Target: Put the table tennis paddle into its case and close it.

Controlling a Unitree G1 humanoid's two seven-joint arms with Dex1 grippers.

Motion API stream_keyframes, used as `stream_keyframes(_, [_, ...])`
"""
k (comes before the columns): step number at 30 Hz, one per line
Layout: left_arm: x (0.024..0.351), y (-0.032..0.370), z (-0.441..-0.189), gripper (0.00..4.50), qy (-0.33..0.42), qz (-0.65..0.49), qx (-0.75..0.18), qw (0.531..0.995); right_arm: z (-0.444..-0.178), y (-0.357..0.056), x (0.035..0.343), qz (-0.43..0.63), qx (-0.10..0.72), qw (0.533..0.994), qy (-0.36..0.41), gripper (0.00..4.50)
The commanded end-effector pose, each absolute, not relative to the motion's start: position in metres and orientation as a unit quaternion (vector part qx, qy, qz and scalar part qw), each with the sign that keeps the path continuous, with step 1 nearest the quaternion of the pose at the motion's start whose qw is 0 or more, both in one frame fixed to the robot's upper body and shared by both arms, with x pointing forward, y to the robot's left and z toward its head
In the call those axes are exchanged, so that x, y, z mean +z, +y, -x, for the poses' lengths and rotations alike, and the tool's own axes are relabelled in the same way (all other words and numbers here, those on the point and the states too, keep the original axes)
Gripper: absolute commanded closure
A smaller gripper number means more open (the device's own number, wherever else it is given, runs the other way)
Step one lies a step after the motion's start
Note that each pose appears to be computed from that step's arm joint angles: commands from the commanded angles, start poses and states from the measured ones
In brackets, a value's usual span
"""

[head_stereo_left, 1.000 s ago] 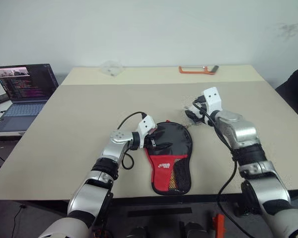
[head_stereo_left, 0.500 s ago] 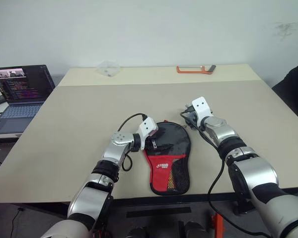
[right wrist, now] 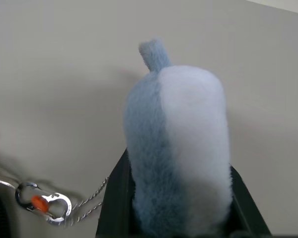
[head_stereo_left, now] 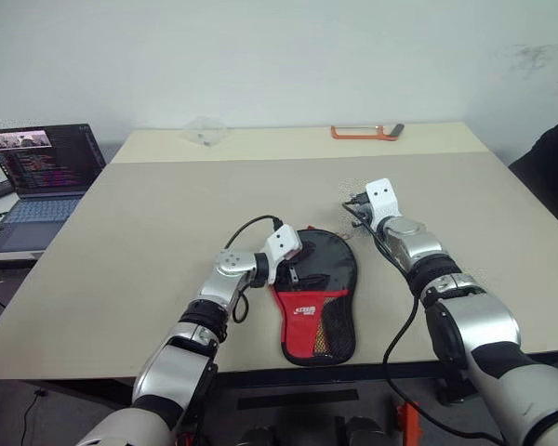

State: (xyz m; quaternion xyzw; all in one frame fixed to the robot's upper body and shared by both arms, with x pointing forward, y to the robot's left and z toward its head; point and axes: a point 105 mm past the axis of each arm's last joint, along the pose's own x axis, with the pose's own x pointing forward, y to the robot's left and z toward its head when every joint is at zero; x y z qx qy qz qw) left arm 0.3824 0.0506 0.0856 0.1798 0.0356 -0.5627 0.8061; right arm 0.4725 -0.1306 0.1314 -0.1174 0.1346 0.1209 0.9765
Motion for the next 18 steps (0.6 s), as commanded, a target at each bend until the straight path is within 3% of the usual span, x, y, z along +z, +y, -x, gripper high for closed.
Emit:
stream_keyframes(1, [0.037,0.054,-0.362,0.07,0.122,-0.183,-0.59,0.777,-0.467,-0.133,0.148,0.108,0.128,0.98,0.111,3.96])
stream_keyframes(11, [0.019,0.058,-0.336,0.07,0.175,-0.187,-0.666,0.7,-0.422,-0.156,0.138,0.095,0.112,0.978,0.15,3.97])
stream_keyframes(18, [0.011,0.056,-0.338,0.07,0.191,-0.188,-0.653,0.709,-0.378,-0.182,0.139,0.104,0.1,0.973,0.178,3.98])
